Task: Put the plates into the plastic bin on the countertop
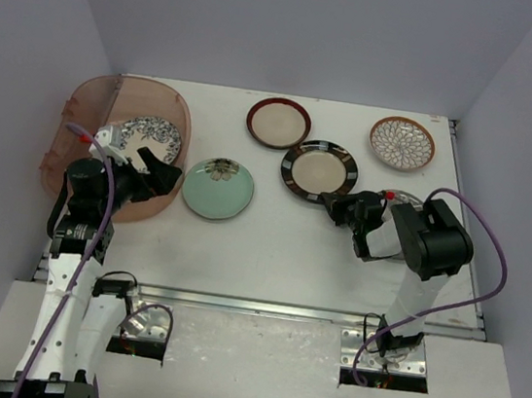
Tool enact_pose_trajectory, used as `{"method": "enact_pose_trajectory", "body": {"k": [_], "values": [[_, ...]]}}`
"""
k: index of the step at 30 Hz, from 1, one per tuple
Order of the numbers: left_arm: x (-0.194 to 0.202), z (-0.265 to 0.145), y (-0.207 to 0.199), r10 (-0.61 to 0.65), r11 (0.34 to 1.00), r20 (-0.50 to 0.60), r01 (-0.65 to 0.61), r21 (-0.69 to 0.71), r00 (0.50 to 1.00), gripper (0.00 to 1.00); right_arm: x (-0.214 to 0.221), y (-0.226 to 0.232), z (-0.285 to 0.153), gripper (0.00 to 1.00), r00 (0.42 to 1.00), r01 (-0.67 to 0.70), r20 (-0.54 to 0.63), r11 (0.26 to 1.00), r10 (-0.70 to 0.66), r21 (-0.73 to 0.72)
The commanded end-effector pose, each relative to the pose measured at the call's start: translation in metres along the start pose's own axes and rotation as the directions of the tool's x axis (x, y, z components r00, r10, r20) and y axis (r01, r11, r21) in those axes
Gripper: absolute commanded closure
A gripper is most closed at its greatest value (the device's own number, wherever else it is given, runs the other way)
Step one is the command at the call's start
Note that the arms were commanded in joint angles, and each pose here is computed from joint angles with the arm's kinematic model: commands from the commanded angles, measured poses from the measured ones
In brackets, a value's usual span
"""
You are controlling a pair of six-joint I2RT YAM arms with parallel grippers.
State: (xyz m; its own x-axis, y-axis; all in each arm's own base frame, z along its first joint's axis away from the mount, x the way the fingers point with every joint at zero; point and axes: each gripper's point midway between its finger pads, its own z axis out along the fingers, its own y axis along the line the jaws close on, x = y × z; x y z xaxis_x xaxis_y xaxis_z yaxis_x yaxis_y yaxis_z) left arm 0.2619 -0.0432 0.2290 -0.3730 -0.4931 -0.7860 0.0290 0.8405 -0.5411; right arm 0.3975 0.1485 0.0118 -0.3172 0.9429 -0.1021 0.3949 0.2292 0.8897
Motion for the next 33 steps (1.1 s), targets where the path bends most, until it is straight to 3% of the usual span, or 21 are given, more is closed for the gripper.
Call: {"method": "enact_pose_trajectory", "body": {"k": [1,8,14,17,21,26,28,32,33], "values": [[-0.011,0.000,-0.013,0.043,0.997,0.042,-0.046,0.056,0.998,0.00,0.008,0.063,-0.019,1.00,0.995,0.046,-0.078,0.980,-0.063,-0.196],[-0.010,0.000,-0.015,0.036,0.997,0.030,-0.038,0.065,0.999,0.00,0.010,0.102,-0.043,1.00,0.986,0.066,-0.125,0.946,-0.111,-0.318],[-0.001,0.005,-0.035,0.009,0.984,-0.060,0.002,0.177,0.998,0.00,0.026,0.138,-0.074,1.00,0.949,0.105,-0.219,0.883,-0.227,-0.458],[-0.001,0.010,-0.057,0.004,0.962,-0.117,0.029,0.273,0.993,0.00,0.056,0.148,-0.098,1.00,0.867,0.106,-0.369,0.848,-0.334,-0.519],[0.015,0.033,-0.104,0.052,0.947,-0.224,0.024,0.322,0.973,0.00,0.079,0.147,-0.130,1.00,0.770,0.120,-0.460,0.809,-0.442,-0.575],[0.034,0.066,-0.109,0.046,0.966,-0.292,0.033,0.258,0.955,0.00,0.104,0.156,-0.181,1.00,0.607,0.127,-0.504,0.701,-0.614,-0.702],[0.039,0.073,-0.107,0.038,0.969,-0.309,0.041,0.245,0.950,0.01,0.108,0.157,-0.193,1.00,0.573,0.144,-0.492,0.671,-0.656,-0.728],[0.048,0.079,-0.112,0.026,0.960,-0.337,0.070,0.271,0.941,0.11,0.115,0.160,-0.213,1.00,0.510,0.146,-0.479,0.621,-0.714,-0.770],[0.050,0.079,-0.116,0.019,0.952,-0.344,0.088,0.293,0.939,0.21,0.117,0.161,-0.217,1.00,0.502,0.141,-0.478,0.614,-0.721,-0.777]]}}
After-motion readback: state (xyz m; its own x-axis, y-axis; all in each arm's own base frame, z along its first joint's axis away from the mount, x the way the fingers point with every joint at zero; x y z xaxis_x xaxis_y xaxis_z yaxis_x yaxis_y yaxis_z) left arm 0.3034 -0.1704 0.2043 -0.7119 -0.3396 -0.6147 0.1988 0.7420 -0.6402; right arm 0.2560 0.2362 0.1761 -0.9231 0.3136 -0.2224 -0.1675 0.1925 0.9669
